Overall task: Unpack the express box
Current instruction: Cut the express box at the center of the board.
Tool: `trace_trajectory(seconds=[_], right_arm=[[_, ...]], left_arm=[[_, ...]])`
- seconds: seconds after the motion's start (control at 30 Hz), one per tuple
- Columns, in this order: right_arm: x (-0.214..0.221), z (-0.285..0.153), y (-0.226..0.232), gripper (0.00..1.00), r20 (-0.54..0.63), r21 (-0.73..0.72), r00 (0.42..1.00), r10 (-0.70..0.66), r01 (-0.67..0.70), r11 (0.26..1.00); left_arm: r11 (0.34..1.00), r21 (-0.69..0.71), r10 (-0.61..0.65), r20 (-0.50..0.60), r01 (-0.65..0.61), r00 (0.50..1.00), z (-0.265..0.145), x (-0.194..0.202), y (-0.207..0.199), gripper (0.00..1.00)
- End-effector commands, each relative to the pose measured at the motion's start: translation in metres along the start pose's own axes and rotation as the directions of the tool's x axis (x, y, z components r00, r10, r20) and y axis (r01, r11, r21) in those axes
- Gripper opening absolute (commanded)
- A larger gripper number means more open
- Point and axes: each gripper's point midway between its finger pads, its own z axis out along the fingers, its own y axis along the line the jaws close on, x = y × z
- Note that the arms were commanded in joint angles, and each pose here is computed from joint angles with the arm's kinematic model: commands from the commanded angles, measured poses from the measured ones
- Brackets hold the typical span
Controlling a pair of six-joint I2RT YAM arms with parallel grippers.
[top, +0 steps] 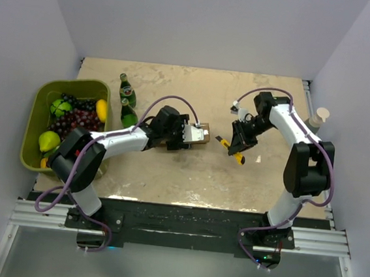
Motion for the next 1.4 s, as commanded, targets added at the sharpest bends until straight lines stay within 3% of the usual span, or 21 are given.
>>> trace_trajectory(seconds=[0.0, 0.23, 0.63, 1.37], right_arm=[[-0.015, -0.013, 0.002, 0.0, 0.081, 0.076, 0.996, 0.026, -0.032, 0.997], [-0.044, -0.011, 0.005, 0.0, 0.076, 0.192, 0.994, -0.076, 0.06, 0.979], [-0.048, 0.0, -0.003, 0.0, 0.058, 0.26, 0.995, -0.079, 0.061, 0.964], [-0.057, -0.004, 0.01, 0.0, 0.071, 0.235, 0.99, -0.122, 0.102, 0.967]], left_arm=[[0.999, 0.053, 0.017, -0.108, -0.011, 0.994, 0.001, 0.036, -0.018, 0.0], [0.997, 0.078, -0.003, -0.109, 0.012, 0.994, -0.003, 0.039, -0.028, 0.0], [0.996, 0.088, -0.024, -0.095, 0.033, 0.995, -0.001, 0.036, -0.031, 0.0], [0.994, 0.103, -0.032, -0.096, 0.042, 0.995, 0.002, 0.036, -0.035, 0.0]])
